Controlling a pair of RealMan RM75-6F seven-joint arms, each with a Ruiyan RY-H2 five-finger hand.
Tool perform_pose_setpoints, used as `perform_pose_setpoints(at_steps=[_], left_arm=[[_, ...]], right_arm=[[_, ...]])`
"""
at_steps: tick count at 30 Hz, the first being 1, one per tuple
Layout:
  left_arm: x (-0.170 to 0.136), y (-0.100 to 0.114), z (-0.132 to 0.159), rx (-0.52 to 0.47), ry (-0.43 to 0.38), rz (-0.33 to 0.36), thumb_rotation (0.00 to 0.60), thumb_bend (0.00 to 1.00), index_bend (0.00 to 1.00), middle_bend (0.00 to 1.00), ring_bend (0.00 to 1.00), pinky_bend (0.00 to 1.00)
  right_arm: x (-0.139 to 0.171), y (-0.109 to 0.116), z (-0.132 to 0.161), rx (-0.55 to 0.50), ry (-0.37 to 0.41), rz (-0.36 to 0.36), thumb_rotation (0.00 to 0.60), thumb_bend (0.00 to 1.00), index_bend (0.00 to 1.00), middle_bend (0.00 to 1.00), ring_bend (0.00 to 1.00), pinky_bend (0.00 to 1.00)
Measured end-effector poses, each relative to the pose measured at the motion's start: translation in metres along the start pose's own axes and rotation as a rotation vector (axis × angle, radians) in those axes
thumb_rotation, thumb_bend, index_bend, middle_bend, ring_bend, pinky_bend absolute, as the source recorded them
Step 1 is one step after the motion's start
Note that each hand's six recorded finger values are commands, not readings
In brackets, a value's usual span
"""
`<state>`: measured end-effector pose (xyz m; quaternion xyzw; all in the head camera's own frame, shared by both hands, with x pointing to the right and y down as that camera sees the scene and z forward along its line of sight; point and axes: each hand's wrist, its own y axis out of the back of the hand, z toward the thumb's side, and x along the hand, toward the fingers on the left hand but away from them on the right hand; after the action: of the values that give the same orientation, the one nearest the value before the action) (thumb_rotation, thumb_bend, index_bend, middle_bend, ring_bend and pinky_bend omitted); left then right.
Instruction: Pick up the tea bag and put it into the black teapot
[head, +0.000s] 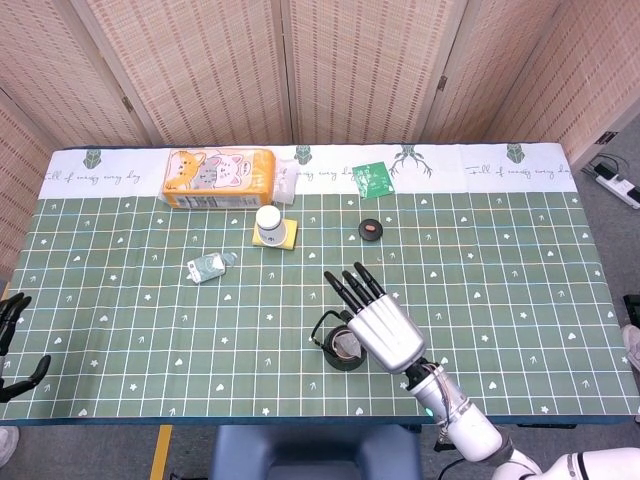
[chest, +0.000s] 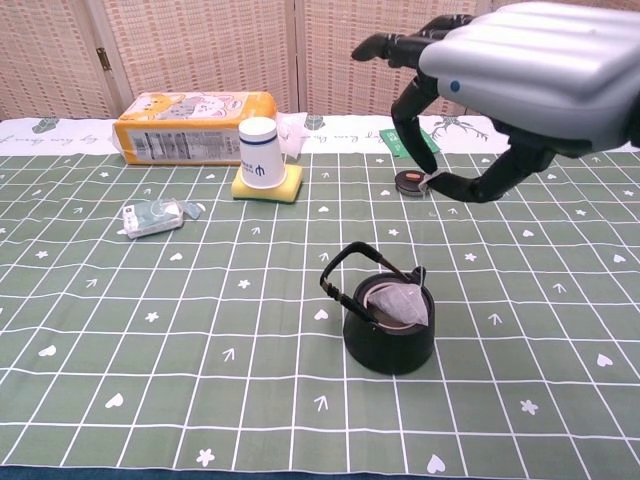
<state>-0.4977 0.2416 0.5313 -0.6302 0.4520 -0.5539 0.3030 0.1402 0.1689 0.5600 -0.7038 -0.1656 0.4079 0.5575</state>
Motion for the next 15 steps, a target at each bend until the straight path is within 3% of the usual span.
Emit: perform_pose_setpoints(at_steps=[10, 15], left_arm=[[0.0, -0.001, 0.001, 0.008, -0.001, -0.001, 0.6, 0.35, 0.0, 0.0, 0.0, 0.0], [0.0, -0.002, 0.0, 0.018, 0.005, -0.004, 0.6, 0.35, 0.0, 0.0, 0.0, 0.0]], right_arm=[[0.009, -0.046, -0.001, 0.008, 0.016, 0.11, 0.6, 0.43, 0.68, 0.04, 0.09, 0.0], [0.022, -0.057, -0.009, -0.022, 0.0, 0.125, 0.6, 0.43, 0.68, 0.04, 0.09, 0.0]])
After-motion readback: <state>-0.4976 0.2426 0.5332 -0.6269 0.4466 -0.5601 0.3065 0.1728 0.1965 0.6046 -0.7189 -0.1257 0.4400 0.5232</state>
